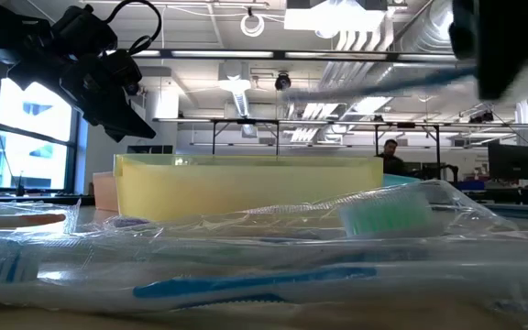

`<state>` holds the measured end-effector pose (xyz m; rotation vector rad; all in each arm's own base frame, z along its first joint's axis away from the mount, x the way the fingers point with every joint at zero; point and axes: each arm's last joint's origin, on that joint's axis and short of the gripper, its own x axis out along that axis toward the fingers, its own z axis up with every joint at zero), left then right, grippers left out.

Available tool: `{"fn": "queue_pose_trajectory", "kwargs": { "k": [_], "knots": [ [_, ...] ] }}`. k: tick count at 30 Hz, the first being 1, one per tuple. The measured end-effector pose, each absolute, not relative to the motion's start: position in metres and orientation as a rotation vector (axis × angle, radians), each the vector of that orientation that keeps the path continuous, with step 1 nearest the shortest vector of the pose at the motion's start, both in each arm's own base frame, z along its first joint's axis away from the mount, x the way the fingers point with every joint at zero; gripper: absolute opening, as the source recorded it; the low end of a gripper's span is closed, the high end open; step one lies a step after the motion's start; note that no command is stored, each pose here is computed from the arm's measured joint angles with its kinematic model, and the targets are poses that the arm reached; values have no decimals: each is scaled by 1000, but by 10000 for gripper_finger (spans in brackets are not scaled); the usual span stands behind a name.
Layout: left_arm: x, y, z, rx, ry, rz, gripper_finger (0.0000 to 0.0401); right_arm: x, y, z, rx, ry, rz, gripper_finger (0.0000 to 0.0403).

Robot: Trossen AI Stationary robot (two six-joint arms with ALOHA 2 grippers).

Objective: Pick & Place Toothbrushes
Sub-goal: Put the blue toothbrush into the blue bin

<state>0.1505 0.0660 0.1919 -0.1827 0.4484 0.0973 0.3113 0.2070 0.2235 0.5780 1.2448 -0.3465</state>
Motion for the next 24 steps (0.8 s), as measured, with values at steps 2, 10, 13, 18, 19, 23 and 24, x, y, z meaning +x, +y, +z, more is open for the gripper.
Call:
{"fn": "queue_pose_trajectory", "kwargs": {
  "k": [2,10,13,18,19,23,24],
  "knots": [
    [150,66,192,-183,449,97,6,308,202,237,534,1174,-338,11],
    [151,66,193,-188,433,99,6,310,168,280,241,841,-416,10],
    [152,67,196,-215,400,108,6,315,152,288,123,795,-439,10],
    [155,68,203,-229,324,109,6,331,123,295,64,774,-433,10],
    [156,68,205,-223,309,105,6,335,117,295,64,776,-418,10],
    [157,69,210,-172,258,85,6,346,93,296,40,799,-383,10],
    [157,69,211,-154,248,79,6,348,86,296,32,805,-373,10]
  ]
}}
